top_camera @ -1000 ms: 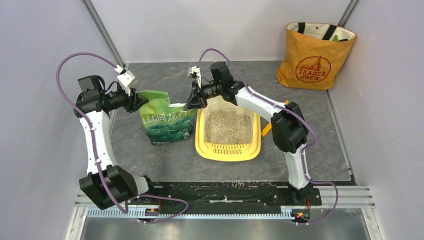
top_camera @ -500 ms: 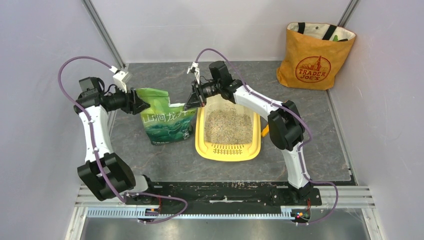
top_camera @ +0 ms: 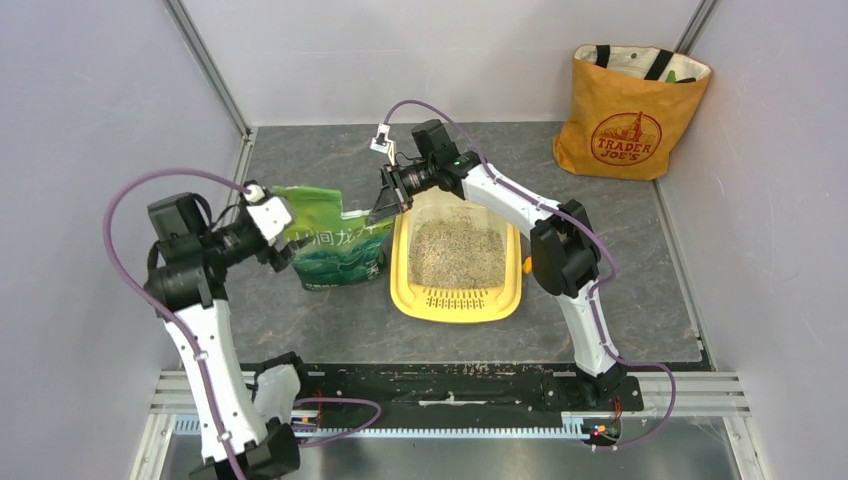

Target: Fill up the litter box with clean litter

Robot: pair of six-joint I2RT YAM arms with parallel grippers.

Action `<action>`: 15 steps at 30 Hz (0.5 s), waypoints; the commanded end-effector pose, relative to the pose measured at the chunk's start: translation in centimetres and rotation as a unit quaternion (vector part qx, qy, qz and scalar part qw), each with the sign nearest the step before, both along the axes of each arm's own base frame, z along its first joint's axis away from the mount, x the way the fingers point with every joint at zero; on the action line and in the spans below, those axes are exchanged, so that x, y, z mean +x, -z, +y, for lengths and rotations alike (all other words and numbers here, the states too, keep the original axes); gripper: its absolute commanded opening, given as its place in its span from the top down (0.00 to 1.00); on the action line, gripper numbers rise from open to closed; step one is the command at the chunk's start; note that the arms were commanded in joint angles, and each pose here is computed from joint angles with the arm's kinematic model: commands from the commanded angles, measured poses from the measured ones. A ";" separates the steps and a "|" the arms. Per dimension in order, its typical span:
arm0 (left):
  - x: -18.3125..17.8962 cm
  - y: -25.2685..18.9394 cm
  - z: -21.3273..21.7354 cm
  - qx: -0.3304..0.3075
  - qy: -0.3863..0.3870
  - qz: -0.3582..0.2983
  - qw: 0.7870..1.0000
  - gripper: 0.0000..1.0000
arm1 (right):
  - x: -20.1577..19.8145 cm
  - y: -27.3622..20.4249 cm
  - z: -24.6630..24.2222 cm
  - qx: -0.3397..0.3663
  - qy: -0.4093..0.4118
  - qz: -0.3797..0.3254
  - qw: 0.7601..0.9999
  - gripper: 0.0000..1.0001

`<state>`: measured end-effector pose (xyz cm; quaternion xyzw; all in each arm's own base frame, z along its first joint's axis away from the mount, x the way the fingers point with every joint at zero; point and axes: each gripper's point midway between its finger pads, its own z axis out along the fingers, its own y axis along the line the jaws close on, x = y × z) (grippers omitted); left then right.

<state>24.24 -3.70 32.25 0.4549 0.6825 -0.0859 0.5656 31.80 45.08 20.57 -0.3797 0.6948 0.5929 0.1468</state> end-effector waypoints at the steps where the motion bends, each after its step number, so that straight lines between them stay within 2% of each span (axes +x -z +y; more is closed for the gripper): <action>1: 2.9 0.0 0.4 -0.028 -0.041 -0.025 0.998 0.11 | -0.7 -1.5 0.0 0.013 -0.018 -0.004 1.000 1.00; 3: 4.8 -1.3 2.7 -0.090 -0.107 -0.022 0.990 0.10 | -0.4 -2.0 -0.1 0.018 -0.013 -0.033 0.999 1.00; 5: 5.0 -1.5 3.7 -0.148 -0.098 0.001 0.984 0.09 | 0.4 -2.6 0.1 0.021 -0.002 -0.056 0.998 1.00; 11: 4.3 2.8 5.3 -0.146 -0.087 0.088 0.981 0.07 | 1.8 -4.1 0.9 0.024 0.010 -0.082 0.996 1.00; 15: 3.8 5.6 5.1 -0.138 -0.044 0.129 0.981 0.07 | 1.6 -4.1 1.0 0.027 0.004 -0.093 0.995 1.00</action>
